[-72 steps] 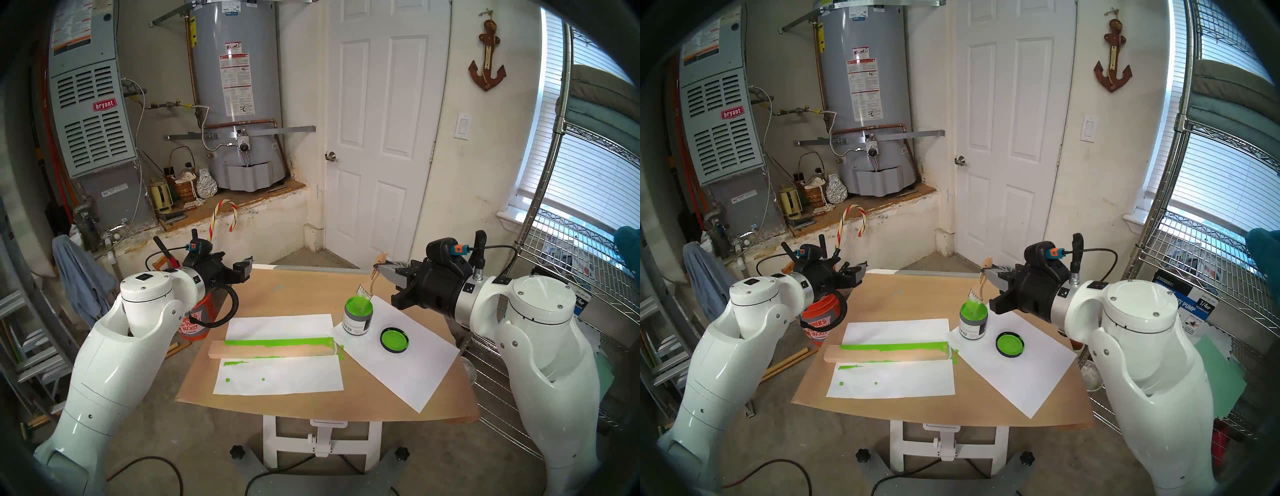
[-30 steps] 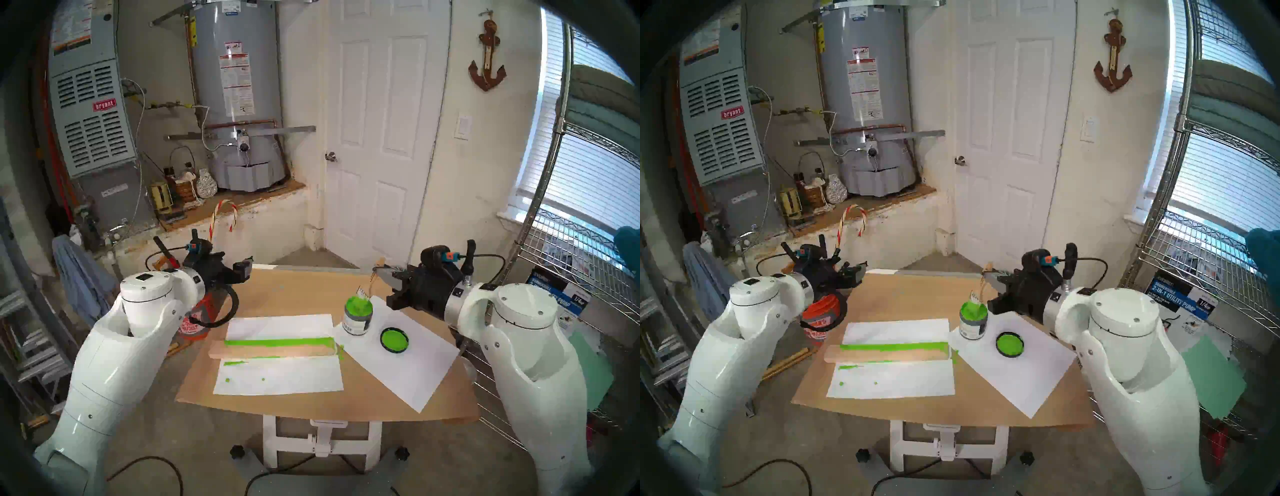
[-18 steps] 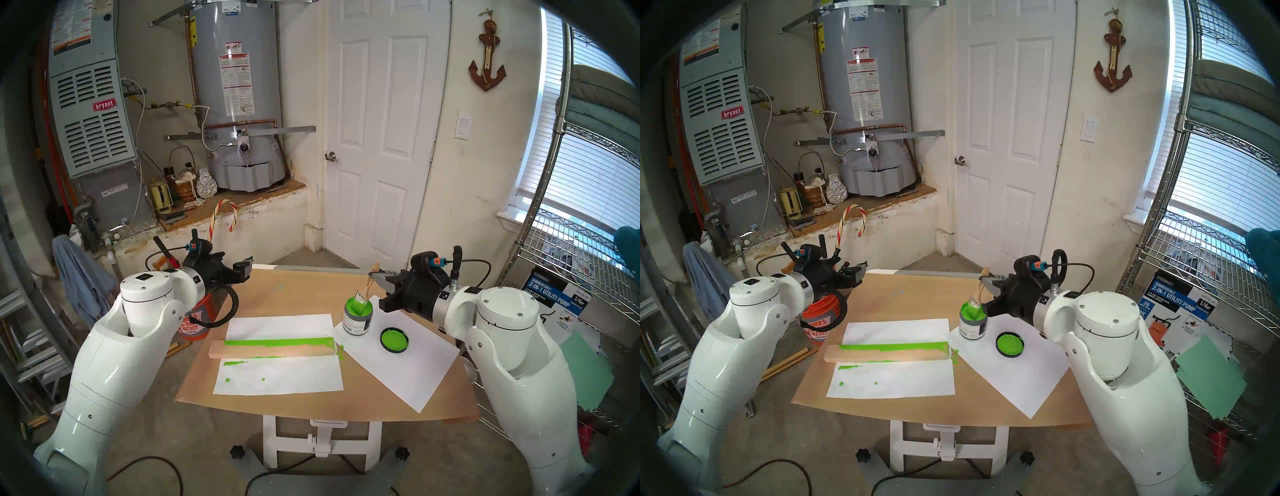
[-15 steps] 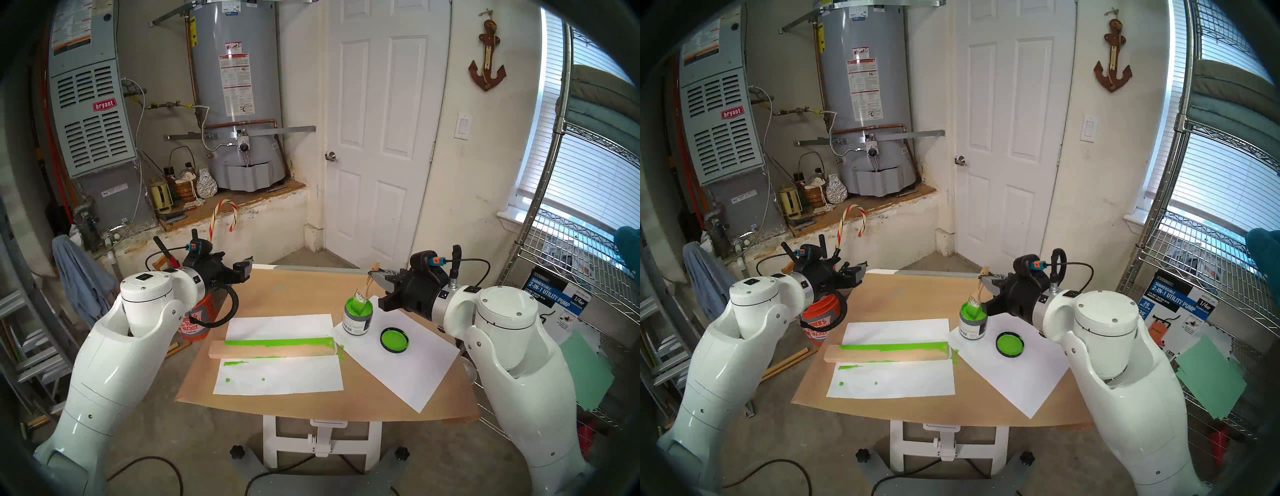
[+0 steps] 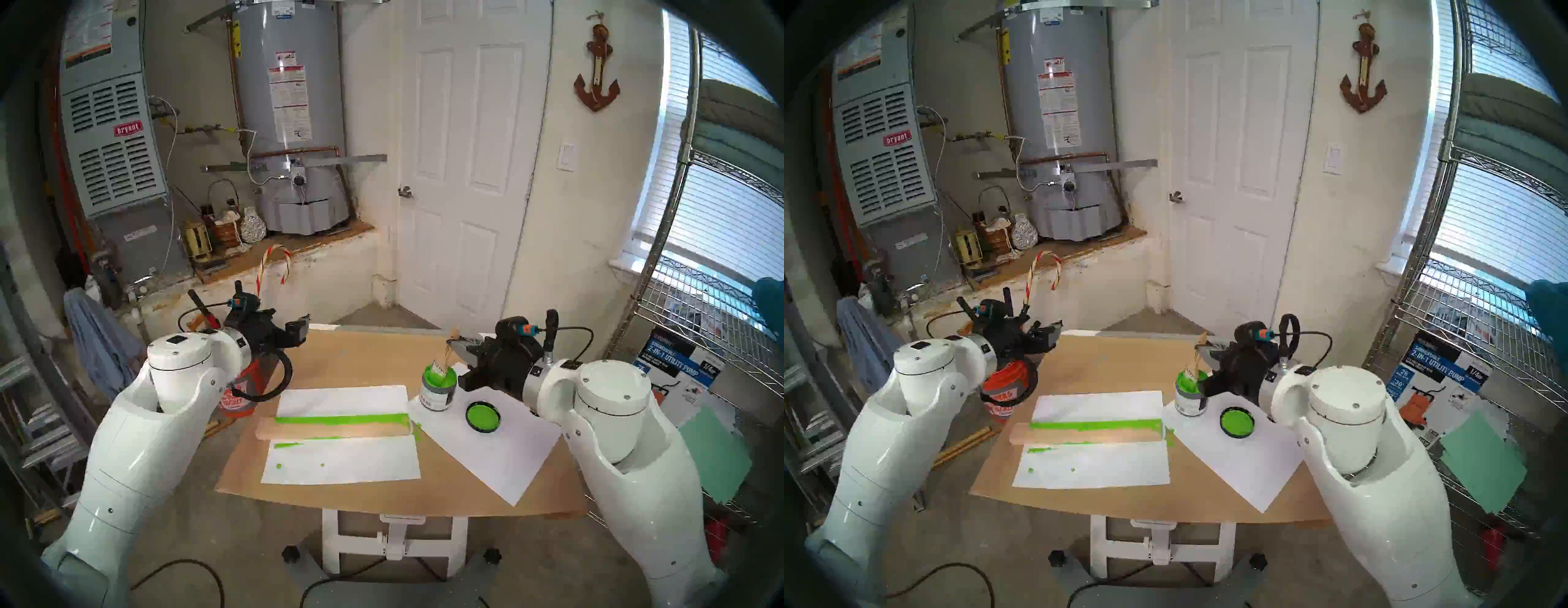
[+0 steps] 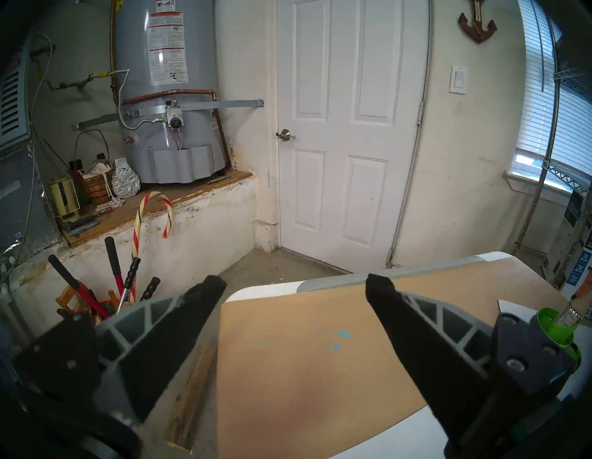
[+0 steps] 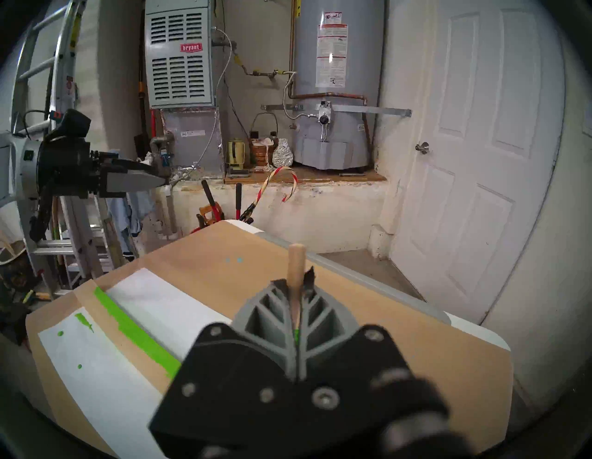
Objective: Pick up brush, dip the brush into paint, and paint the wood
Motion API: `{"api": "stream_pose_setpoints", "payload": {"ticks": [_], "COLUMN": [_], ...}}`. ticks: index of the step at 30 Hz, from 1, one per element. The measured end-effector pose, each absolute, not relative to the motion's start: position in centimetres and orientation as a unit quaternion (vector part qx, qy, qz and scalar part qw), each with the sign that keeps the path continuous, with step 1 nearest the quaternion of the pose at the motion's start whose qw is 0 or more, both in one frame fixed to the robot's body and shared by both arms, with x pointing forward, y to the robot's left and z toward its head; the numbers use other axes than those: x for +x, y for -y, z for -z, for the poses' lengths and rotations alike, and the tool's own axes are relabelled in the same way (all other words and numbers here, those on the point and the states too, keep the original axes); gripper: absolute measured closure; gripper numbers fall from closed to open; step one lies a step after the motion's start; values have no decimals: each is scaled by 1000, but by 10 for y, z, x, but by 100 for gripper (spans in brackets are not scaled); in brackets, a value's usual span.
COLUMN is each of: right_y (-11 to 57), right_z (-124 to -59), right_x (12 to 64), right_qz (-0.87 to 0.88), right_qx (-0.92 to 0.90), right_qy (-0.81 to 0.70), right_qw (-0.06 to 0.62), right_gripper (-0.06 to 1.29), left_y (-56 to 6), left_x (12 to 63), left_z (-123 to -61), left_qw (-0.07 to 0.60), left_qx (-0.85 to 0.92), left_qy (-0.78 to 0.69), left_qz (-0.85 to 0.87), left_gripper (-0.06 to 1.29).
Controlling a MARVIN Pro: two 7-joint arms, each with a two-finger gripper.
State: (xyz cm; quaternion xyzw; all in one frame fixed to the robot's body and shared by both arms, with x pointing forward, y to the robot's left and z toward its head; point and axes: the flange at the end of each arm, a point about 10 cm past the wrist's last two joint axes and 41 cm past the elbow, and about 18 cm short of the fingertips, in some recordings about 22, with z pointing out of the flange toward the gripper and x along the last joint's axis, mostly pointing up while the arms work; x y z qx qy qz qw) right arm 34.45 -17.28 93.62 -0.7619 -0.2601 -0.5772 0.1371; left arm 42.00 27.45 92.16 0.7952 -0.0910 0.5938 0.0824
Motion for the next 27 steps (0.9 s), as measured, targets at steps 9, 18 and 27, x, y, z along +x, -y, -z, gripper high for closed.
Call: {"api": "stream_pose_setpoints", "payload": {"ticks": [9, 18, 27], "right_y": [172, 184, 195], "right_z": [-923, -939, -953], "right_x": [339, 337, 325], "right_qz": [577, 596, 609], "right_qx": [-762, -754, -748], "right_qy": [264, 243, 223], "right_qw": [127, 127, 139], "right_gripper": [125, 125, 125], "left_y": [-275, -275, -275], "left_x": [420, 420, 420], "left_z": [-922, -922, -922], "left_qw": [82, 82, 82], "left_qx": [795, 795, 795], "left_qy": [91, 91, 91], "left_qz": [-594, -594, -594], "left_gripper": [-2, -2, -2]}}
